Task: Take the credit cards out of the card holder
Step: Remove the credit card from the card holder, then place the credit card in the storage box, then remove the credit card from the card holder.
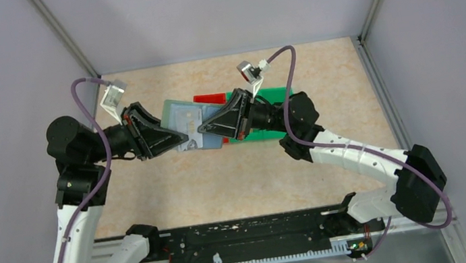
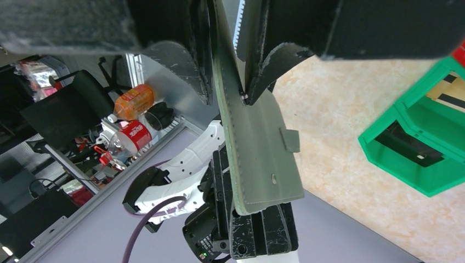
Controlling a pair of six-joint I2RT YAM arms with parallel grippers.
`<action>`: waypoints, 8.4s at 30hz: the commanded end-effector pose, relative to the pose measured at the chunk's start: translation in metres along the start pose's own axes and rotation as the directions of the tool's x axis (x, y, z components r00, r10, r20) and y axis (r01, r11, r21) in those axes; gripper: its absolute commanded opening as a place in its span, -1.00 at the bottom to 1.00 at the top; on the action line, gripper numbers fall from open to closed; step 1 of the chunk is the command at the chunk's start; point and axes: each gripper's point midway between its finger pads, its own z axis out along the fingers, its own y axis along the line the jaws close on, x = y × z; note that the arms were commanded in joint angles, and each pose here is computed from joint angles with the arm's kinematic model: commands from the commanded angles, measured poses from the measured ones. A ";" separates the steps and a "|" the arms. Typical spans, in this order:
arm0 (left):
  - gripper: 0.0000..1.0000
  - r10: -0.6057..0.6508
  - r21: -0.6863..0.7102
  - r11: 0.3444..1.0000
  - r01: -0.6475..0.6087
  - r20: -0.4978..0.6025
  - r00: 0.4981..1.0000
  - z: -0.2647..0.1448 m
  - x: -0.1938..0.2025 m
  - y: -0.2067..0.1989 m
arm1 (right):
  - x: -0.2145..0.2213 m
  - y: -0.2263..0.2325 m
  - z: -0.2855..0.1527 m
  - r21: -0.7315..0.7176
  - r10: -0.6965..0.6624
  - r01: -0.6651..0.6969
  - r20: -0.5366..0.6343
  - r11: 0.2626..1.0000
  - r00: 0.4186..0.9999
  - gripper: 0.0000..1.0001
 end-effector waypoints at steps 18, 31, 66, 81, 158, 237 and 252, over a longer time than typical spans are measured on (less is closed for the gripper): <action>-0.73 -0.002 0.115 0.993 0.004 -0.011 1.000 -0.003 -0.004 -0.030 | -0.018 0.021 -0.016 -0.020 -0.058 0.061 0.134 0.998 0.989 -1.00; -0.64 -0.003 0.117 0.993 0.004 -0.008 1.000 -0.003 -0.005 -0.030 | -0.019 0.015 -0.023 0.013 -0.062 0.061 0.158 0.998 0.986 -1.00; -1.00 0.087 -0.017 0.996 -0.086 0.034 0.996 -0.002 -0.014 -0.010 | -0.025 0.021 -0.056 0.065 -0.089 0.081 0.138 0.995 0.986 -1.00; -1.00 0.170 -0.031 0.985 -0.169 0.035 0.985 -0.005 -0.019 -0.016 | -0.056 -0.108 -0.162 0.581 -0.075 -0.024 0.146 0.813 0.986 -1.00; -1.00 0.205 0.065 0.977 -0.205 0.001 0.979 -0.008 -0.008 -0.032 | -0.013 0.029 -0.006 0.025 -0.264 0.282 -0.284 0.959 0.922 -0.83; -1.00 0.407 -0.045 0.913 -0.405 0.026 0.913 -0.017 -0.018 -0.033 | -0.006 0.035 -0.023 0.033 -0.329 0.357 -0.317 0.933 0.889 -1.00; -1.00 0.445 -0.108 0.891 -0.441 0.013 0.895 -0.019 -0.013 -0.013 | -0.003 0.038 0.010 0.035 -0.267 0.281 -0.222 0.959 0.938 0.41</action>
